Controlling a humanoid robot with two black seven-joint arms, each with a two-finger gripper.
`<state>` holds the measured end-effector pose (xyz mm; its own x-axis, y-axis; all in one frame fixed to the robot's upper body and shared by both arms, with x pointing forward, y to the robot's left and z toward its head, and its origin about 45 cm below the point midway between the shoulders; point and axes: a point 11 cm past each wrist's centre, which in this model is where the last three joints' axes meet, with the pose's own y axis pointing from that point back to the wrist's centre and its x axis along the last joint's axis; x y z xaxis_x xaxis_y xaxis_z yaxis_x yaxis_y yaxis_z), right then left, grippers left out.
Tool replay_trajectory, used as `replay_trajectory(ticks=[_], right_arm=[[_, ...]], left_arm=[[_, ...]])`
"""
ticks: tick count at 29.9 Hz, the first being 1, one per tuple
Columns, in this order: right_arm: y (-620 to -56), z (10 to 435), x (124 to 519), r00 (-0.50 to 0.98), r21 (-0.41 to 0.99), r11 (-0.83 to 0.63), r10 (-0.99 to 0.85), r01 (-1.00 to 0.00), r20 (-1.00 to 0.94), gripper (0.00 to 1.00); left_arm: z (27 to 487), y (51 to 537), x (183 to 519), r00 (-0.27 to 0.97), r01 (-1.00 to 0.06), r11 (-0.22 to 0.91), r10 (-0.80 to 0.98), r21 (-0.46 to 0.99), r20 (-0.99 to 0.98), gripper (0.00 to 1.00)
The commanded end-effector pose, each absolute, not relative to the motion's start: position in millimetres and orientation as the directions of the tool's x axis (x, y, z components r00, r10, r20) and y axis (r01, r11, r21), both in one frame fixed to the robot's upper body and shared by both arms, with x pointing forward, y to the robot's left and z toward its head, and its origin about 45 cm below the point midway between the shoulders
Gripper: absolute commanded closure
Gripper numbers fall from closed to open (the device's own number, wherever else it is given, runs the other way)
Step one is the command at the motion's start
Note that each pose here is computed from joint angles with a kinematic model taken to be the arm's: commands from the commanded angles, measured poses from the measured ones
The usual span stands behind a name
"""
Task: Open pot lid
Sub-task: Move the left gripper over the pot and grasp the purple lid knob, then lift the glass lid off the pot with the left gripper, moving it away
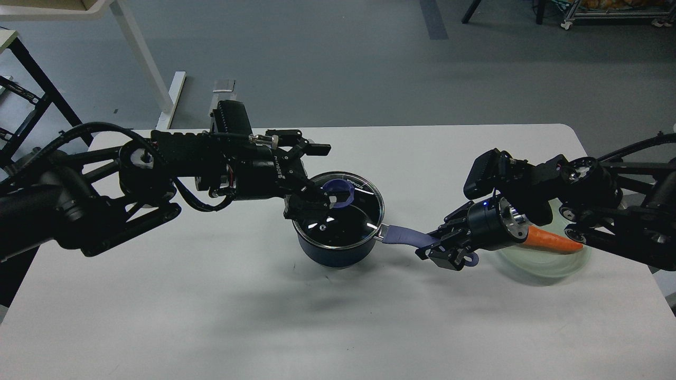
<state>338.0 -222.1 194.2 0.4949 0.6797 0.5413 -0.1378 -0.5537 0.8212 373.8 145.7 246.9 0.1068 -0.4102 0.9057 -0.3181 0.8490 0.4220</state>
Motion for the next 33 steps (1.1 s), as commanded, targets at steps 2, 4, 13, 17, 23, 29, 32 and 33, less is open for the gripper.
replay_trajectory(ticks=[2,4,13,17,23,29,32,33], right_arm=[[-224,195,339,0.496,0.822,-0.552,0.679,-0.142,0.542,0.64],[-224,195,339,0.497,0.822,-0.551,0.679,-0.141,0.540,0.64],[-224,195,339,0.496,0.822,-0.552,0.679,-0.142,0.542,0.63],[-223,195,339,0.495,0.821,-0.553,0.679,-0.141,0.542,0.63],[-223,195,339,0.495,0.821,-0.553,0.679,-0.141,0.542,0.63],[-221,194,338,0.495,0.820,-0.556,0.678,-0.137,0.543,0.63],[-221,195,339,0.495,0.819,-0.556,0.677,-0.139,0.544,0.63],[-221,195,339,0.494,0.819,-0.556,0.678,-0.140,0.545,0.63]], left_arm=[[230,140,380,0.096,-0.317,0.828,-0.457,0.462,0.884,0.01],[224,139,385,0.084,-0.327,0.822,-0.466,0.466,0.881,0.01],[205,138,384,0.100,-0.320,0.805,-0.496,0.500,0.862,0.01],[199,140,387,0.111,-0.327,0.795,-0.504,0.510,0.857,0.01],[194,142,392,0.130,-0.345,0.785,-0.503,0.514,0.855,0.01],[187,142,388,0.145,-0.338,0.786,-0.499,0.517,0.854,0.02],[183,143,386,0.144,-0.333,0.787,-0.501,0.519,0.853,0.03],[181,143,385,0.144,-0.330,0.787,-0.503,0.521,0.852,0.03]])
